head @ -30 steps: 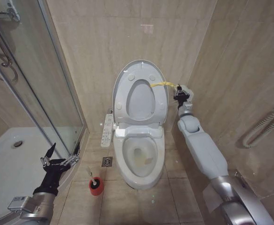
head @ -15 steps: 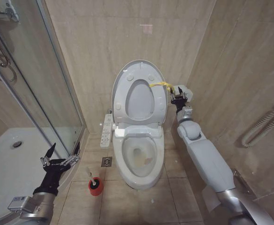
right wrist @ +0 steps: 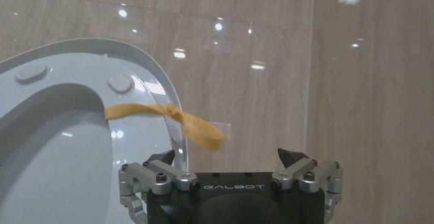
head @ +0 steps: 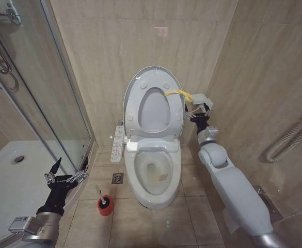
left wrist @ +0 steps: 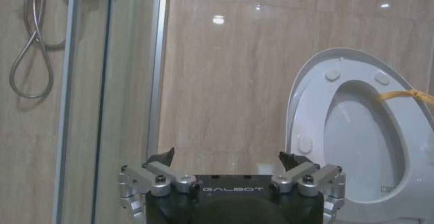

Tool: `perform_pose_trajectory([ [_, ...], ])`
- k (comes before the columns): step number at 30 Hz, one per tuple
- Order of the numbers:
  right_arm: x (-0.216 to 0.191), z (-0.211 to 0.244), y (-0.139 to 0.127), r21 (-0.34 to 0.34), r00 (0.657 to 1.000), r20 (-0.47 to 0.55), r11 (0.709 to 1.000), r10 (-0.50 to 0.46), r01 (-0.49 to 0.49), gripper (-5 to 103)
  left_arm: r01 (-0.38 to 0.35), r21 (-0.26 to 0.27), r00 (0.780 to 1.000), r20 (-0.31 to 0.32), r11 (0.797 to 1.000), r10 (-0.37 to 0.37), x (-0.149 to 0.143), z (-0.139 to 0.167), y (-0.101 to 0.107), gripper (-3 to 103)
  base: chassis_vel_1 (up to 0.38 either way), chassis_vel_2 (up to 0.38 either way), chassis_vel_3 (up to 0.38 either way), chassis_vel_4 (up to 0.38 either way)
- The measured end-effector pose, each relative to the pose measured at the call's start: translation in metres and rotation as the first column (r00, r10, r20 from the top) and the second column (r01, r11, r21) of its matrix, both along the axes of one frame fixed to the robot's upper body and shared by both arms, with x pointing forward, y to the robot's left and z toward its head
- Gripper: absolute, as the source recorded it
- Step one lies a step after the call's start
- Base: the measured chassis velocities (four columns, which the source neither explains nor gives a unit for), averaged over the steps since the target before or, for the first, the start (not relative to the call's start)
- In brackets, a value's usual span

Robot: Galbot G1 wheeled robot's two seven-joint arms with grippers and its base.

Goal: Open the toilet lid, clean the toilet bowl with a toilet brush, close the toilet lid, and flush.

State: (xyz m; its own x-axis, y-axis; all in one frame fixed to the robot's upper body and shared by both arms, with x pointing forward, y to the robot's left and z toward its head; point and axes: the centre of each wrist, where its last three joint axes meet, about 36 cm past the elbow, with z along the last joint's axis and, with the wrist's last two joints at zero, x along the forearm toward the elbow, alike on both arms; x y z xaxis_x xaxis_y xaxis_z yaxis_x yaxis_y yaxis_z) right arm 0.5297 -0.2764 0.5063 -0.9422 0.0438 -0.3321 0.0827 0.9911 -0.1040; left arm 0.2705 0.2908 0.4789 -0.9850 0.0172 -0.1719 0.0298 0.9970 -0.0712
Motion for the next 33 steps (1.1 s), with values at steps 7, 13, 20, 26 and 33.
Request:
perform_pose_trajectory([
  [7, -0.058, -0.030, 0.004, 0.042, 0.998, -0.058, 0.998, -0.035, 0.038, 100, 0.000, 0.000, 1.000, 0.000, 1.000, 0.000, 0.000, 0.000, 0.000, 100, 0.000, 0.000, 0.000, 0.000],
  [13, -0.089, -0.043, 0.015, 0.072, 0.995, -0.081, 0.996, -0.055, 0.061, 100, 0.000, 0.000, 1.000, 0.000, 1.000, 0.000, 0.000, 0.000, 0.000, 100, 0.000, 0.000, 0.000, 0.000],
  [20, -0.129, -0.070, 0.022, 0.069, 0.991, -0.107, 0.994, -0.074, 0.082, 100, 0.000, 0.000, 1.000, 0.000, 1.000, 0.000, 0.000, 0.000, 0.000, 100, 0.000, 0.000, 0.000, 0.000],
  [26, -0.148, -0.091, 0.022, 0.080, 0.990, -0.113, 0.992, -0.085, 0.094, 100, 0.000, 0.000, 1.000, 0.000, 1.000, 0.000, 0.000, 0.000, 0.000, 100, 0.000, 0.000, 0.000, 0.000],
  [33, -0.167, -0.104, 0.024, 0.093, 0.987, -0.130, 0.990, -0.096, 0.108, 100, 0.000, 0.000, 1.000, 0.000, 1.000, 0.000, 0.000, 0.000, 0.000, 100, 0.000, 0.000, 0.000, 0.000],
])
